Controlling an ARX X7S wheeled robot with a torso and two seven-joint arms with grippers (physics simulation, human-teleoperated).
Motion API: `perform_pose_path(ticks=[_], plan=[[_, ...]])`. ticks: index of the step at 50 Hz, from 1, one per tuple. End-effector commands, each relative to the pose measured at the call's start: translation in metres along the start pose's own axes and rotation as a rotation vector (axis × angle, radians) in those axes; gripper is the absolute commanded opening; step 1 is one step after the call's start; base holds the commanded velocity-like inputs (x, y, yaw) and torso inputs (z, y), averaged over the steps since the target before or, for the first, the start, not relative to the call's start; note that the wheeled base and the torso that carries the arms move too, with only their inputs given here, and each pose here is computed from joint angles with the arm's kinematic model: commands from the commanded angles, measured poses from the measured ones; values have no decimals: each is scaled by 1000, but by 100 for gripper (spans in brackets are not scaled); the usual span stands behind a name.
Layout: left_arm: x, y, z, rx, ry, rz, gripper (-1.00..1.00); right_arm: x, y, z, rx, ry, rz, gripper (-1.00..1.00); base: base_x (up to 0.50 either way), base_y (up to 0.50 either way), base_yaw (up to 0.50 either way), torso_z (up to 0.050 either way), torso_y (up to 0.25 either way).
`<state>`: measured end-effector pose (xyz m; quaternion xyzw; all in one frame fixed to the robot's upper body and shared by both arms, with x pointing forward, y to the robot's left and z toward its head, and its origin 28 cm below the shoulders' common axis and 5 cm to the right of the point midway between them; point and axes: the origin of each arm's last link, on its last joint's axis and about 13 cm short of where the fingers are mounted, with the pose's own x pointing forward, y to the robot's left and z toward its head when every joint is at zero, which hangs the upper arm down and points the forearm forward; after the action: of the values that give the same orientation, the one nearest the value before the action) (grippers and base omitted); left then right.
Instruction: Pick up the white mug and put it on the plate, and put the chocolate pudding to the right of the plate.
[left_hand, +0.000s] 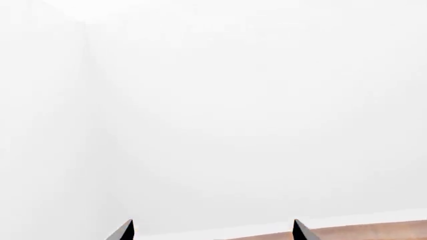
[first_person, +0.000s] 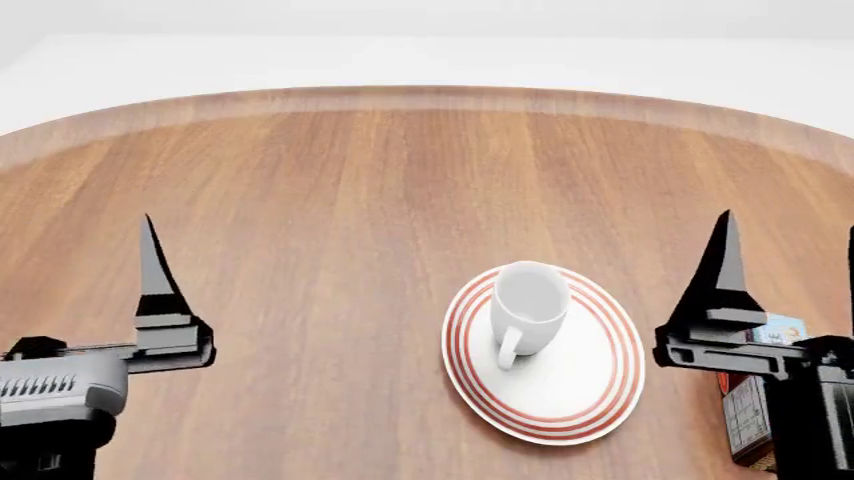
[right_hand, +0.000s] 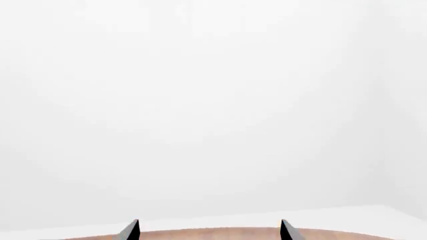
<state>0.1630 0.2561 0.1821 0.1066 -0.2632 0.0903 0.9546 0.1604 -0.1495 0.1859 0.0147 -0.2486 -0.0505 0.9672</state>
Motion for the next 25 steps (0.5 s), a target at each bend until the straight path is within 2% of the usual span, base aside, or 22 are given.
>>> perform_pose_path(ticks=[1,9,12,18,20,21,22,23,25], plan=[[-7,3,7,84,-108,61,100,-10,7,8,-30,-141,-35,100,0,0,0,0,0],[-11,6,13,113,-148,91,100,-18,10,25,-43,-186,-38,100,0,0,0,0,0],[-13,9,21,126,-182,115,100,-20,10,31,-76,-247,-79,100,0,0,0,0,0],[-17,15,35,159,-315,201,100,-28,7,48,-88,-469,-172,100,0,0,0,0,0],[-19,17,38,125,-380,243,100,-38,7,45,-69,-609,-254,100,0,0,0,0,0],[-22,17,40,75,-411,272,100,-48,4,45,-82,-616,-286,100,0,0,0,0,0],[-24,20,42,66,-427,287,100,-57,-2,47,-141,-624,-299,100,0,0,0,0,0],[-27,24,42,78,-419,313,100,-47,-10,56,-237,-785,-341,100,0,0,0,0,0],[-28,31,43,133,-420,327,100,-47,-1,49,-226,-736,-362,100,0,0,0,0,0]])
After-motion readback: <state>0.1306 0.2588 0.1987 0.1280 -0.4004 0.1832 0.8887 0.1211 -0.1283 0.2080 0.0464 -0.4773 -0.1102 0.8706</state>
